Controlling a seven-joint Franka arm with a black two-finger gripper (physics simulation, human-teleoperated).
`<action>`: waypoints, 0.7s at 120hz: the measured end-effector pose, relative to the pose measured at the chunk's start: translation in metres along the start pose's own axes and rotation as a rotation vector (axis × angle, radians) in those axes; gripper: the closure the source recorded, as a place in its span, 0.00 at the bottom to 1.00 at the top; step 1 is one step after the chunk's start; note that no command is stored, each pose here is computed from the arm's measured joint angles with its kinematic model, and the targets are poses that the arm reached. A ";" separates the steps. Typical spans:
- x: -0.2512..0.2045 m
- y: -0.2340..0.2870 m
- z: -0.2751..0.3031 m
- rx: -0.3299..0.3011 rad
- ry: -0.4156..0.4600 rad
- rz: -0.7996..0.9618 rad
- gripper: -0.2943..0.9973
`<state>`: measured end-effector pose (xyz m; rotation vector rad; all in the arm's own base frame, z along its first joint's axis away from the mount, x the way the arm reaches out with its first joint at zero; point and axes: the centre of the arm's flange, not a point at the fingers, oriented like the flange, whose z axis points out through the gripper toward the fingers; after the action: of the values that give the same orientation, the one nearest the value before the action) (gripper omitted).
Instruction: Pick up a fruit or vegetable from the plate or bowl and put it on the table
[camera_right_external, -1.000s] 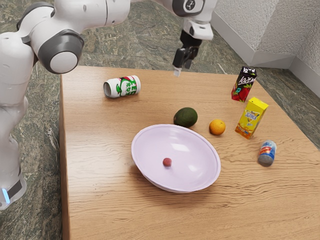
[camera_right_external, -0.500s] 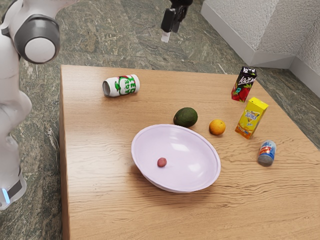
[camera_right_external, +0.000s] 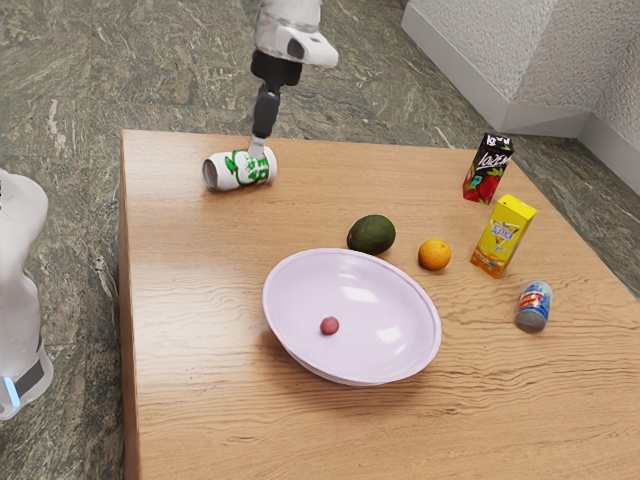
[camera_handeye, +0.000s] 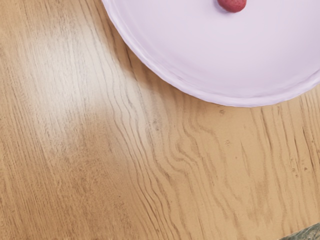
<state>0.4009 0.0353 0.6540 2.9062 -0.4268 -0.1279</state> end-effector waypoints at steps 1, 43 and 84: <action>0.003 -0.002 0.003 0.003 -0.008 -0.009 0.23; 0.064 0.033 0.055 0.076 -0.064 -0.116 0.23; 0.057 0.110 0.096 0.105 -0.062 -0.115 0.24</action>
<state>0.4136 -0.1026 0.5798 3.0368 -0.2846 -0.2203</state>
